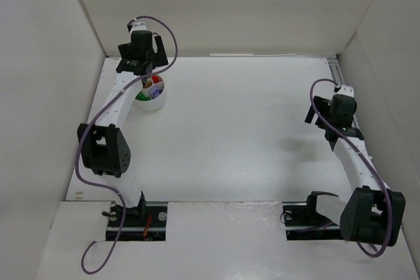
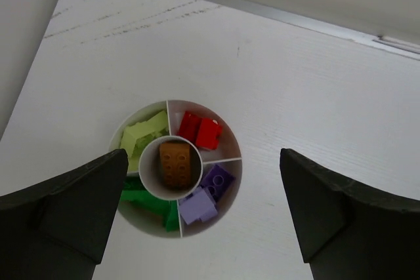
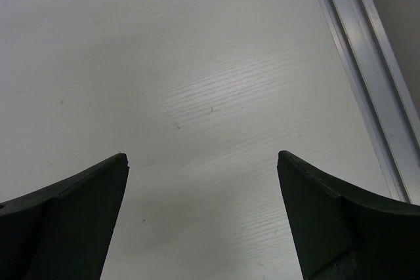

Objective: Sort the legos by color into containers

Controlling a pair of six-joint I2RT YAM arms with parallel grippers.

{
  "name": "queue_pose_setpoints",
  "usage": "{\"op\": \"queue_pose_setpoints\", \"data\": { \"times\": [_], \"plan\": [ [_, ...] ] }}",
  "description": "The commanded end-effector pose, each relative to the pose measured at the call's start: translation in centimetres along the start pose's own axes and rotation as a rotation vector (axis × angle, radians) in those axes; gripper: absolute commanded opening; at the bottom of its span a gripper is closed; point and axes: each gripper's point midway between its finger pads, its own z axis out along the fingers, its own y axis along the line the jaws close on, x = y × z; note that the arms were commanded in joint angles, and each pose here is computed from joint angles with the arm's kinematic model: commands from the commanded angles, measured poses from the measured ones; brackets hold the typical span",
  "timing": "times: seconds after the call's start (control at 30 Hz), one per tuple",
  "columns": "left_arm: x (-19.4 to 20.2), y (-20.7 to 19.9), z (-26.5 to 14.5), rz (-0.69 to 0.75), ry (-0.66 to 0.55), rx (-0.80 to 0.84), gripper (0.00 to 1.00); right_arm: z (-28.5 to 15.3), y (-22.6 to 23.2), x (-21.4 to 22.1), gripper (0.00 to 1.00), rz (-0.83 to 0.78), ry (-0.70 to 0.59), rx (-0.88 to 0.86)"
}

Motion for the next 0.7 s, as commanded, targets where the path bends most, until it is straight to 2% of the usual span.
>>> {"op": "queue_pose_setpoints", "data": {
  "times": [0.0, 0.03, 0.1, 0.13, 0.17, 0.23, 0.27, 0.47, 0.67],
  "plan": [
    [-3.4, -0.6, -5.4, -0.075, -0.144, 0.050, 1.00, -1.4, 0.7, -3.4, 1.00, 0.000, -0.132, -0.046],
    [-1.7, -0.2, -5.4, -0.085, -0.132, 0.047, 1.00, -1.5, 0.8, -3.0, 1.00, -0.001, -0.129, -0.058],
    [-1.9, 0.1, -8.3, -0.132, -0.177, 0.085, 1.00, -2.1, 0.9, -3.2, 1.00, 0.001, -0.149, -0.070],
    [0.6, 0.6, -8.2, -0.158, -0.145, 0.078, 1.00, -2.1, 0.9, -2.9, 1.00, 0.000, -0.146, -0.069],
    [0.4, 1.2, -9.9, -0.183, -0.178, 0.091, 1.00, -2.2, 1.0, -2.6, 1.00, -0.001, -0.143, -0.080],
    [2.0, 1.9, -10.8, -0.212, -0.178, 0.094, 1.00, -2.8, 1.3, -3.3, 1.00, 0.002, -0.175, -0.098],
    [4.5, 2.5, -10.6, -0.207, -0.139, 0.080, 1.00, -2.6, 1.2, -2.7, 1.00, 0.000, -0.161, -0.096],
    [5.8, 3.4, -13.5, -0.247, -0.158, 0.109, 1.00, -3.3, 1.8, -3.0, 1.00, 0.012, -0.195, -0.134],
    [6.7, 3.6, -13.6, -0.256, -0.152, 0.108, 1.00, -3.9, 2.2, -3.3, 1.00, 0.002, -0.222, -0.166]
  ]
}}
